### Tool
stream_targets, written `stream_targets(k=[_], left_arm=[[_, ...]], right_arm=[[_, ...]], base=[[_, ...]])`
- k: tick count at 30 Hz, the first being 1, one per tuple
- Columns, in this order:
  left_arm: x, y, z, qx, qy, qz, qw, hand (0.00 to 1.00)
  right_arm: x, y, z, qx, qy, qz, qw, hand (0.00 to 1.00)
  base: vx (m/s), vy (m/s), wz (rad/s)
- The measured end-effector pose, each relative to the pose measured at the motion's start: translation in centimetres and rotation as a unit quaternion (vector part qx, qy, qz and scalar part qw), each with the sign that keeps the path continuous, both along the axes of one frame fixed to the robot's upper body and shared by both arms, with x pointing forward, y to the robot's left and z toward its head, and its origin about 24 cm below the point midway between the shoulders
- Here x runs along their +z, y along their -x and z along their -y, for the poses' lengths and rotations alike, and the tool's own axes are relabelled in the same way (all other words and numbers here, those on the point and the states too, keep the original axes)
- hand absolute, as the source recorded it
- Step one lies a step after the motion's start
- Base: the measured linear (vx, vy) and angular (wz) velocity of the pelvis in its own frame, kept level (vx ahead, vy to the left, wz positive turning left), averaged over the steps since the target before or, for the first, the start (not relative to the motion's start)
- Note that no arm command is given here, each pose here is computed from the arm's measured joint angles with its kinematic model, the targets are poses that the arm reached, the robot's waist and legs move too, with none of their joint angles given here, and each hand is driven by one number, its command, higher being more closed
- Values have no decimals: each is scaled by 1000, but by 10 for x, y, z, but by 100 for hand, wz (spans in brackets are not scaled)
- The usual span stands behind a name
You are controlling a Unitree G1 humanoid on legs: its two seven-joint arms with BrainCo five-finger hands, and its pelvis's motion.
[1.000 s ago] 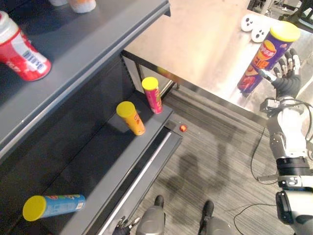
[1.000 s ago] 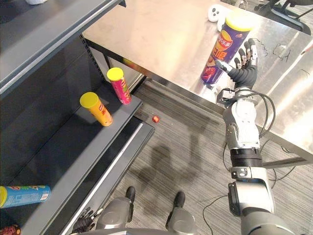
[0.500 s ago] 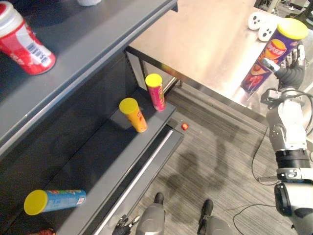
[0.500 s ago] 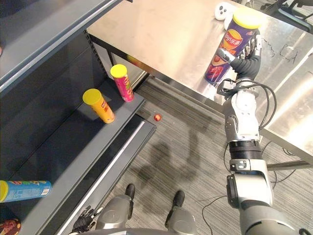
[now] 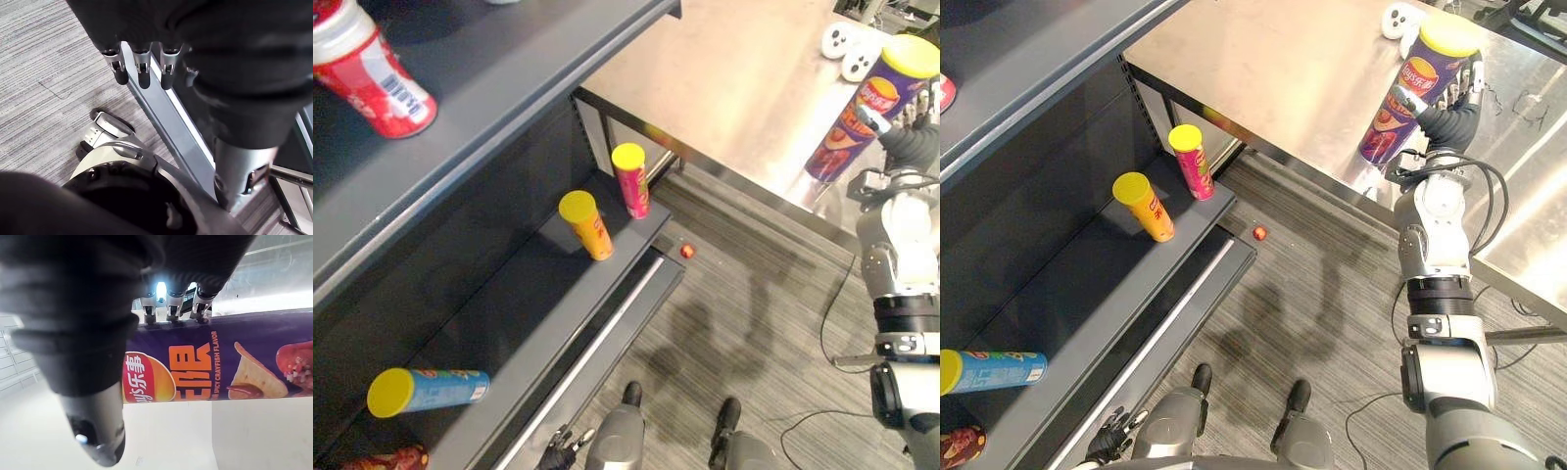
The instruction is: Put the gum and the chips on the shelf.
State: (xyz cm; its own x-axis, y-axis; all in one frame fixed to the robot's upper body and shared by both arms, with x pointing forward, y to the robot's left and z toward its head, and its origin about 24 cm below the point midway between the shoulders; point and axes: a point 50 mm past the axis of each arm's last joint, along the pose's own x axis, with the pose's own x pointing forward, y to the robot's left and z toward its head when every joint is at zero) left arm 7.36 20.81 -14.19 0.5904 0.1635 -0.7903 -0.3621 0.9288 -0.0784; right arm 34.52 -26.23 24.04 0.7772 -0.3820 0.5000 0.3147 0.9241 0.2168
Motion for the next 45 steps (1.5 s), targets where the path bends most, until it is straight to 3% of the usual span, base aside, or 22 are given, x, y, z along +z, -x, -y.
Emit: stream_targets(k=[16, 35, 45], left_arm=[[0, -1, 2, -2, 6, 1, 1000, 0], [1, -3, 1, -5, 8, 8, 1000, 0], [6, -13, 1, -2, 14, 29, 999, 0]], right_arm=[[-5, 2, 14, -29, -41, 3, 999, 0], [-3, 3, 16, -33, -38, 7, 999, 0], [25, 4, 24, -55, -21, 33, 998, 0]], base=[[-2, 1, -2], [-3, 1, 2], [-14, 1, 4]])
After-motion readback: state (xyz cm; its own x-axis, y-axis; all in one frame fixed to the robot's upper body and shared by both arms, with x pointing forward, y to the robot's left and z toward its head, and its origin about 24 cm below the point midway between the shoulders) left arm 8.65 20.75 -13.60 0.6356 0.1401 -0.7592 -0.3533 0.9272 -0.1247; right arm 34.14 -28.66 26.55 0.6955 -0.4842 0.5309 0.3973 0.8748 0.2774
